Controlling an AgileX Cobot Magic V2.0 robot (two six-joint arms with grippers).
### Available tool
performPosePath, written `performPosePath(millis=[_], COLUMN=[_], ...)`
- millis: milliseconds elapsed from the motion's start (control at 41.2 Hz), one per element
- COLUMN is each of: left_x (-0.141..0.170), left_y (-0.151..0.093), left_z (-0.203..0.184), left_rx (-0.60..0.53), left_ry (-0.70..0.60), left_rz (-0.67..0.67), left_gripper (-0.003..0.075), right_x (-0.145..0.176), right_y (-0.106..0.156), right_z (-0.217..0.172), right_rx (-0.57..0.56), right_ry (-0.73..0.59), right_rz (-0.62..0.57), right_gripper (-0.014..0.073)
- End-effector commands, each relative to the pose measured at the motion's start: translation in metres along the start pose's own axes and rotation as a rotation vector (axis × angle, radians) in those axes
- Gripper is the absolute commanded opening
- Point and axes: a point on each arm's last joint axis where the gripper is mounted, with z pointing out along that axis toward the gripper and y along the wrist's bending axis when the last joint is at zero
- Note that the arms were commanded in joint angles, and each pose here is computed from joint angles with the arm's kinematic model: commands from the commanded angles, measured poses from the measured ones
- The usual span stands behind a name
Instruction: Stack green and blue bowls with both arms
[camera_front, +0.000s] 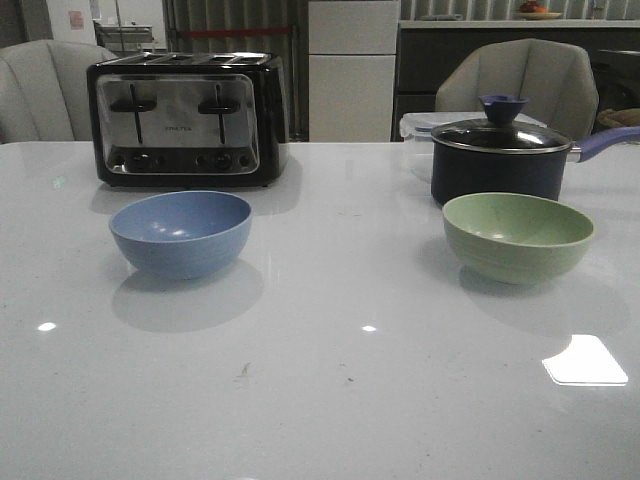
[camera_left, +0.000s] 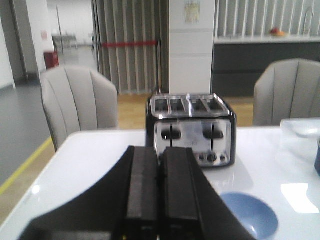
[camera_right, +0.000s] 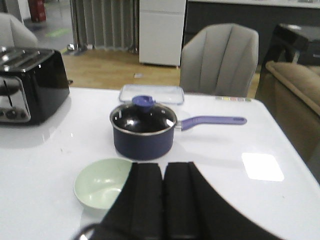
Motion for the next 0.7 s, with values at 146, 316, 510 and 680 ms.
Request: performPosePath(millis=[146, 316, 510, 680], left_x=[-0.001, 0.012, 0.025, 0.033], left_y=[0.001, 0.001, 0.001, 0.001], left_z=[0.036, 0.055, 0.070, 0.080], left_rx=[0.004, 0.005, 0.009, 0.012], left_ry=[0.120, 0.213, 0.318, 0.389], left_rz=[-0.017, -0.018, -0.021, -0.016], left_gripper=[0.0093, 0.0093, 0.0095, 0.0246], right_x=[-0.001, 0.008, 0.020, 0.031], right_y=[-0.001, 0.000, 0.000, 0.001], right_z=[0.040, 0.065, 0.094, 0.113], right_rx=[0.009, 0.008, 0.008, 0.001], right_ry=[0.172, 0.286, 0.409, 0.495], right_rz=[-0.019, -0.021, -0.023, -0.008], right_gripper=[0.0027, 0.0027, 0.0033, 0.0281])
